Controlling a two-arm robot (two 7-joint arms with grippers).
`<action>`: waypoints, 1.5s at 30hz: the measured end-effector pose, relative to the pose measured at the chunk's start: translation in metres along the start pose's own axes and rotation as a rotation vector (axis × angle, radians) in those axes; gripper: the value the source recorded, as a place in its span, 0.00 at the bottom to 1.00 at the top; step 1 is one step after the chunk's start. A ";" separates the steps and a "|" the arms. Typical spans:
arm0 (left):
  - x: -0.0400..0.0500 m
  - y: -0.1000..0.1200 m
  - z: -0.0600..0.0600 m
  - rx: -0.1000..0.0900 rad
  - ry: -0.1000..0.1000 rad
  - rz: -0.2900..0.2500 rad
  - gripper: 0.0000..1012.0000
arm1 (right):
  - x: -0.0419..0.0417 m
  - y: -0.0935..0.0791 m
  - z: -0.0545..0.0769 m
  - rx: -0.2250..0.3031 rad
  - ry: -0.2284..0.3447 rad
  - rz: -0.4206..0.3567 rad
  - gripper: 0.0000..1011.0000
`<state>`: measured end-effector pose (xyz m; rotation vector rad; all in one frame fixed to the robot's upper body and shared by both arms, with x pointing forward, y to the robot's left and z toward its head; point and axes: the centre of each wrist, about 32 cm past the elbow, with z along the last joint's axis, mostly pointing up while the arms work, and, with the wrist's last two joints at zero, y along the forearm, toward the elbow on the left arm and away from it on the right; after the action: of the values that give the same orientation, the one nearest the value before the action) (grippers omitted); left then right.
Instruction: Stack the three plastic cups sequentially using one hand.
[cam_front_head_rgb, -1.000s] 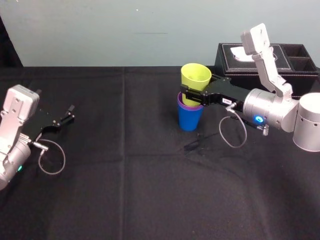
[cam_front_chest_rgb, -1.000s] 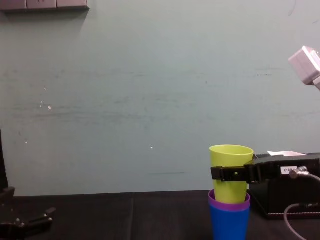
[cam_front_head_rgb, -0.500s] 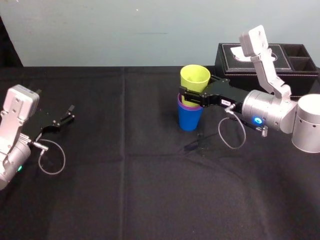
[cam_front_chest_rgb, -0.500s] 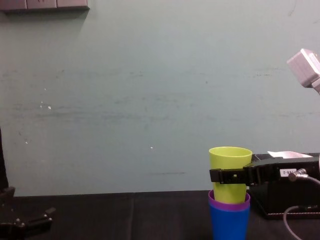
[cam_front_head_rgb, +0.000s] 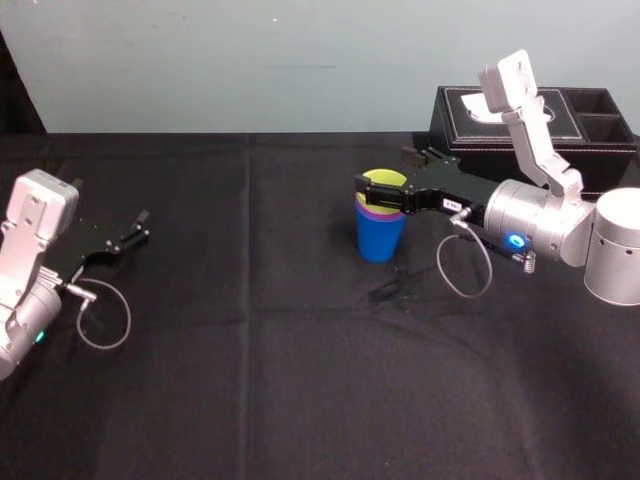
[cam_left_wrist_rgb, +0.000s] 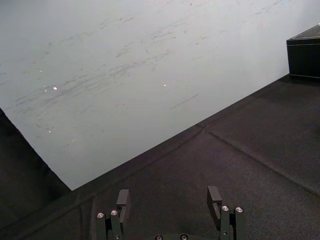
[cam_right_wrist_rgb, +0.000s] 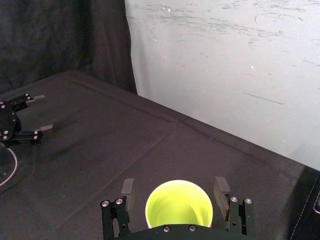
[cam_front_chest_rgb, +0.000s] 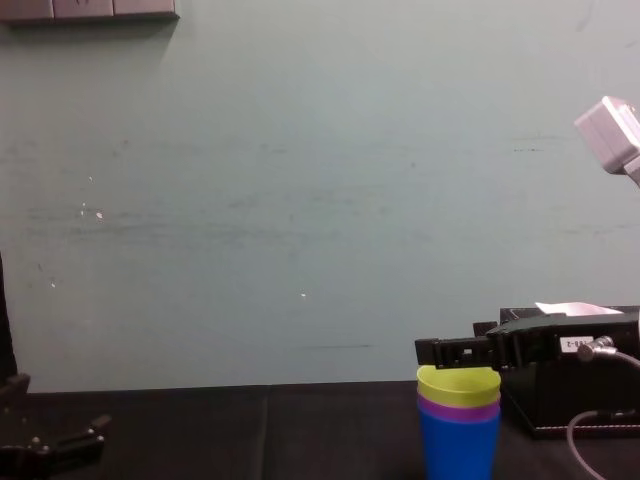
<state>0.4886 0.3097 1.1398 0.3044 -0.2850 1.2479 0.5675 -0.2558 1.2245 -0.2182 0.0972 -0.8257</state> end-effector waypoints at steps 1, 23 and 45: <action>0.0000 0.000 0.000 0.000 0.000 0.000 1.00 | 0.0000 0.000 0.000 0.000 0.000 0.000 0.99; 0.0000 0.000 0.000 0.000 0.000 0.000 1.00 | -0.0448 -0.013 -0.042 0.155 0.177 -0.486 0.99; 0.0000 0.000 0.000 0.000 0.000 0.000 1.00 | -0.0738 -0.004 -0.064 0.105 0.105 -0.700 0.99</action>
<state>0.4886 0.3096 1.1398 0.3044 -0.2850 1.2479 0.5040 -0.2139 1.1635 -0.1066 0.0749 -1.5363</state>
